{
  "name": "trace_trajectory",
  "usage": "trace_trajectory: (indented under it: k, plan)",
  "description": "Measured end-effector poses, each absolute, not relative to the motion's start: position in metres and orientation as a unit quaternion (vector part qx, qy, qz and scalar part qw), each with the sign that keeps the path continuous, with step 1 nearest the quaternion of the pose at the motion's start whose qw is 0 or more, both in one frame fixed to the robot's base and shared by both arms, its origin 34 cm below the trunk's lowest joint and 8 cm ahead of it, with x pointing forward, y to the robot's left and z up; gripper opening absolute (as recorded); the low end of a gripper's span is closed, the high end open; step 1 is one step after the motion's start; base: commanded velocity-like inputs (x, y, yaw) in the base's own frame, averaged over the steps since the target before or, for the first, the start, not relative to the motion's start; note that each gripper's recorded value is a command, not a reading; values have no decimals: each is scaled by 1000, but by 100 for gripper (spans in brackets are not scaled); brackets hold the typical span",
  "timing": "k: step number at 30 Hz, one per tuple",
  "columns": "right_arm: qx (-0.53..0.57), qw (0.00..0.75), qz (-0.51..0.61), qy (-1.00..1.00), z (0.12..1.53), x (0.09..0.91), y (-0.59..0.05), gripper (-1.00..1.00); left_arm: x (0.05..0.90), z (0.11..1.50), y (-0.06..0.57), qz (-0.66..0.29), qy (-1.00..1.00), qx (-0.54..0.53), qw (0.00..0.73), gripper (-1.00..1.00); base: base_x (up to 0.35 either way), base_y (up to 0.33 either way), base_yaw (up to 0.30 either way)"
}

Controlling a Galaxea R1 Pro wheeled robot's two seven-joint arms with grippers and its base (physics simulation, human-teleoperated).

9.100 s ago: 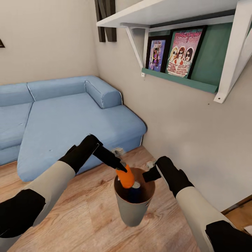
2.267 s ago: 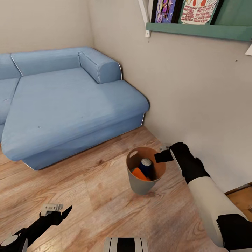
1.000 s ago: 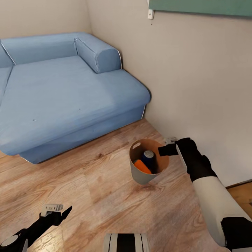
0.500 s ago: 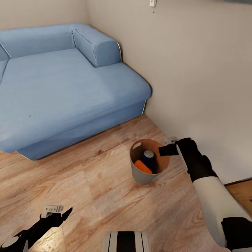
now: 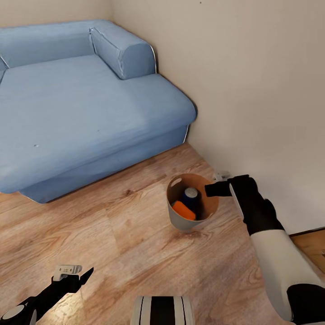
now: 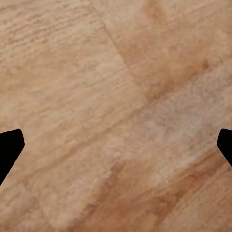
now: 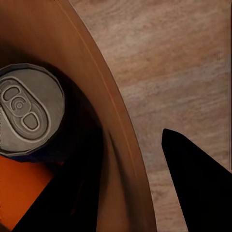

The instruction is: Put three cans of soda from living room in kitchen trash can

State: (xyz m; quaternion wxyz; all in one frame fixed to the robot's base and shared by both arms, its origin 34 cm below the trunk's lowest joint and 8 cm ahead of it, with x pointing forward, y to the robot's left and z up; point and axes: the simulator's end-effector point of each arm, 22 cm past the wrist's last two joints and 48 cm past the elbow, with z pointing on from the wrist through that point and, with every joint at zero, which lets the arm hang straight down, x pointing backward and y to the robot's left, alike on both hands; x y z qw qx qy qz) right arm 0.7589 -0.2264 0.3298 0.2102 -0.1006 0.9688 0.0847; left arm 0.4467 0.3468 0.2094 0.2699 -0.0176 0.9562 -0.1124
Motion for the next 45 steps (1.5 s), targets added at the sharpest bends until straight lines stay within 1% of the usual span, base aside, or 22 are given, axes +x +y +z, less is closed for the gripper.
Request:
trace_trajectory:
  k: [7, 20, 34, 45]
  plan:
    - [-101, 212, 86, 968, 330, 757, -226, -100, 447, 209, 347, -113, 956, -18, 270, 100, 0, 0, 0]
    - [-93, 187, 88, 974, 293, 746, -229, -100, 430, 188, 347, -112, 963, -21, 243, 100, 0, 0, 0]
    - [-91, 187, 88, 974, 293, 747, -232, -100, 435, 191, 346, -111, 960, -11, 258, 100, 0, 0, 0]
    - [-89, 171, 83, 978, 271, 740, -240, -100, 425, 179, 346, -110, 964, -12, 242, 100, 0, 0, 0]
